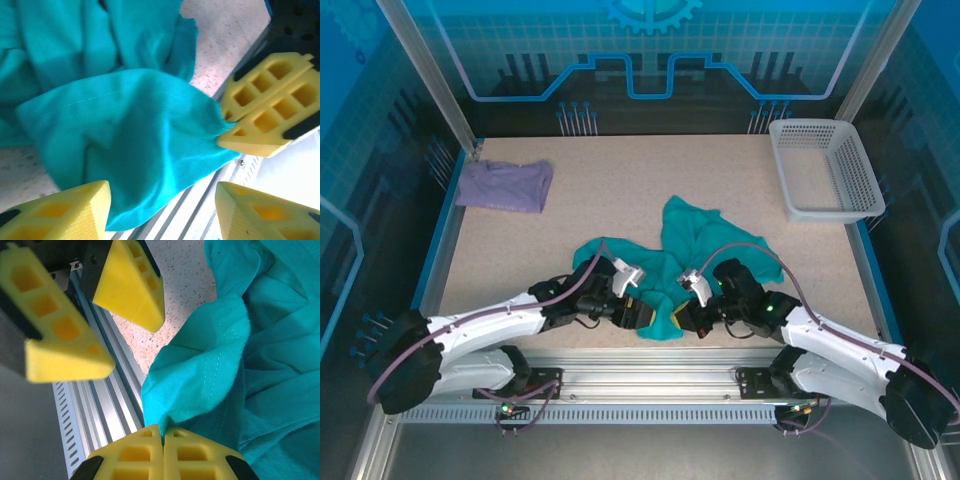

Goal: Fold the inside-out t-shirt

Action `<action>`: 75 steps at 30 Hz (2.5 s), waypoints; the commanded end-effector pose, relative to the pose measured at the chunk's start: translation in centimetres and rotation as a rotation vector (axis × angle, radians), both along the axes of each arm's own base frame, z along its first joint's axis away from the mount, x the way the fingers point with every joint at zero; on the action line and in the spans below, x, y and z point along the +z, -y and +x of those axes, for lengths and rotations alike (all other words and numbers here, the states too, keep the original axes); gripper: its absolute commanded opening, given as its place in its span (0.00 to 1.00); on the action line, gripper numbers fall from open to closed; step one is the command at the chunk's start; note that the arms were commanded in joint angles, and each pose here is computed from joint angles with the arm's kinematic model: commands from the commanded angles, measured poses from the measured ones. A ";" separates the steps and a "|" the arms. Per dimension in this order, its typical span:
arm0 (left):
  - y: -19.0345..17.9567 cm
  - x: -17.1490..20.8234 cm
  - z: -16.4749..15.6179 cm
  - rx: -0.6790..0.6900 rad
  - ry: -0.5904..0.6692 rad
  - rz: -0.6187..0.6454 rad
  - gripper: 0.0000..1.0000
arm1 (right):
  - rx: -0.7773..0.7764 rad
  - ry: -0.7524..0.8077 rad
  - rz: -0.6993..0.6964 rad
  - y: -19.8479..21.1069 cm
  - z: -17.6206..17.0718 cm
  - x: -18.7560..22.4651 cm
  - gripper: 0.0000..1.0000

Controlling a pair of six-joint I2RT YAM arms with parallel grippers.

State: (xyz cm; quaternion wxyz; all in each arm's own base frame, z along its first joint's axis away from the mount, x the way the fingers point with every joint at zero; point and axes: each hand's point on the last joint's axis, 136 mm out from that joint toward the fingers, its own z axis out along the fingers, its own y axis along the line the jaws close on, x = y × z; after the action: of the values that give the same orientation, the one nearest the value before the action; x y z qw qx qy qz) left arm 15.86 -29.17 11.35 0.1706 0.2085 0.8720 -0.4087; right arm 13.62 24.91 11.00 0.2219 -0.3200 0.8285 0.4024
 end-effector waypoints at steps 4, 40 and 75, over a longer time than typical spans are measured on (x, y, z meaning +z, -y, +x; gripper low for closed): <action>2.0 1.0 0.3 -0.085 0.033 -0.016 0.57 | 0.004 0.050 0.009 -0.1 0.2 0.5 0.00; -1.2 5.1 3.0 0.034 0.263 -0.001 0.00 | -0.227 0.119 -0.034 1.1 4.6 5.6 0.45; -14.1 27.9 8.2 0.511 0.862 -0.155 0.00 | -0.807 0.349 -0.166 10.0 23.8 13.9 0.00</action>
State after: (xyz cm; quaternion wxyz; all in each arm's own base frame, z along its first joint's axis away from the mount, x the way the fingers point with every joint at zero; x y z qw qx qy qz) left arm 24.12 -15.81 31.44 0.5334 0.1019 0.7859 -0.2957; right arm 37.36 16.60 16.53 0.3542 -0.0591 0.9221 0.1438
